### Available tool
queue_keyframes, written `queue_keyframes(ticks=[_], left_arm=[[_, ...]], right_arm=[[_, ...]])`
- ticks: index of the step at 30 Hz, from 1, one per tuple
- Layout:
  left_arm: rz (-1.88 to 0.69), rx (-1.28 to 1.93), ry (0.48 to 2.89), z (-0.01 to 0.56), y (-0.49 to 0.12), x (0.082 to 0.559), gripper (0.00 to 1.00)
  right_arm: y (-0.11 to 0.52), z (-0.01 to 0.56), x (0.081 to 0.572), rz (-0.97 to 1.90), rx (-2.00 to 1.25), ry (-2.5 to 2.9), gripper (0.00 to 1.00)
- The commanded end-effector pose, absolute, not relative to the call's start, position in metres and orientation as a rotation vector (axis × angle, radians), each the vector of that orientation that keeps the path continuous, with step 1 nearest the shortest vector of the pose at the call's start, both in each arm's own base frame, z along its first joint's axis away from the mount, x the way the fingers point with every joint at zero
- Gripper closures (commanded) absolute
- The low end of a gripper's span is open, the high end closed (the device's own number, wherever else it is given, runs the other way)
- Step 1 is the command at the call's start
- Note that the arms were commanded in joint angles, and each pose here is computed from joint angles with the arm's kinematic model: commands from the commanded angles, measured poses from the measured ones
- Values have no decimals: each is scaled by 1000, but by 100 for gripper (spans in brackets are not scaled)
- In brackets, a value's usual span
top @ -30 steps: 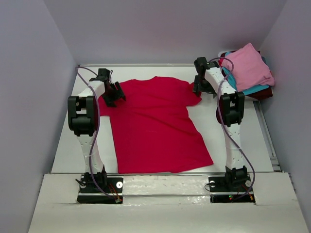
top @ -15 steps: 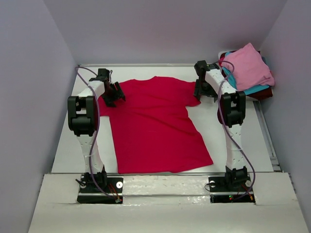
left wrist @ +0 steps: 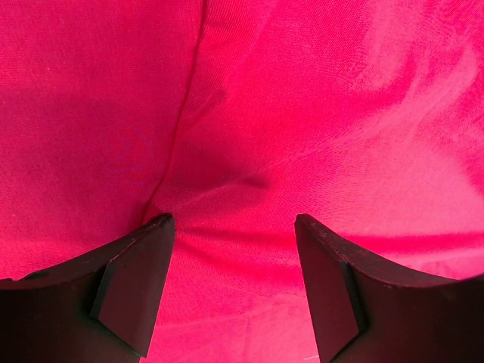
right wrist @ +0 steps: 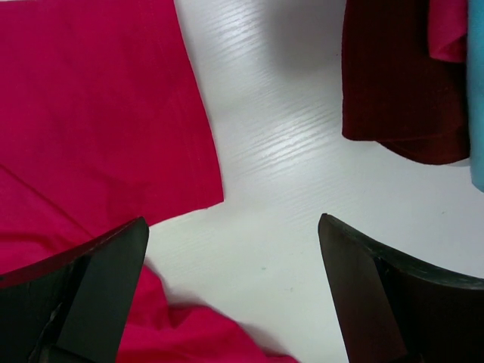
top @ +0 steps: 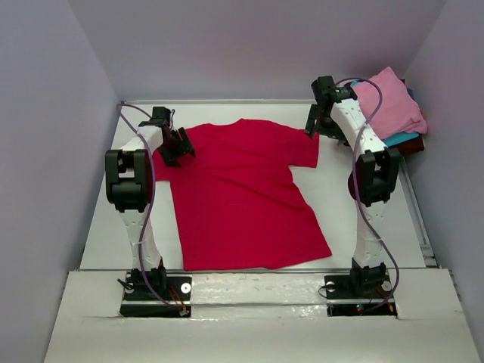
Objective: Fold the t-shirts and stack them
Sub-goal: Flatten the tshirt out
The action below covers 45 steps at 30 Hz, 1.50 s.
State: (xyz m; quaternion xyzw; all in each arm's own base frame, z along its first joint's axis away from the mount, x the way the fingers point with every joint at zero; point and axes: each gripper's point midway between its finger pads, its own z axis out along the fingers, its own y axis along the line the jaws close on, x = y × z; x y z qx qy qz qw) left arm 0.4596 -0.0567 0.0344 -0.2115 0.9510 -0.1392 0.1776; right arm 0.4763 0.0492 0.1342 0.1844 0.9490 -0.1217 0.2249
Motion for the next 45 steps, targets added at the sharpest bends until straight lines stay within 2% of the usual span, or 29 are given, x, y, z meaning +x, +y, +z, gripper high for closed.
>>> queue_keyframes(ticks=[1,6,9,10,11,13,16,23,27,32,38,45], left_arm=[[-356,-590,2683,47,-47,458,22],[-415,-433,2598,80,-68,479,22],[-445,-281,2518,111,-92,496,22],[-465,-206,2519,115,-108,496,22],[-457,-149,2493,125,-116,505,22],[-449,-73,2482,132,-133,510,22],[-482,36,2442,147,-167,525,22],[-613,162,2416,141,-208,543,21],[-706,228,2473,105,-232,541,22],[-817,318,2462,94,-262,539,22],[-848,390,2475,80,-289,529,22],[-834,387,2491,71,-287,529,22]], right_arm=[[62,140,473,-241,489,2628,0],[93,129,473,-90,423,2681,1],[118,130,466,-34,353,2697,8],[129,128,460,-29,321,2712,11],[134,129,453,-19,311,2723,19],[145,130,443,10,283,2738,29],[161,141,426,95,257,2748,39],[169,145,364,135,272,2823,40],[169,132,316,157,308,2925,39],[189,121,265,273,276,3053,40],[203,106,229,350,257,3151,40],[203,97,201,375,279,3215,40]])
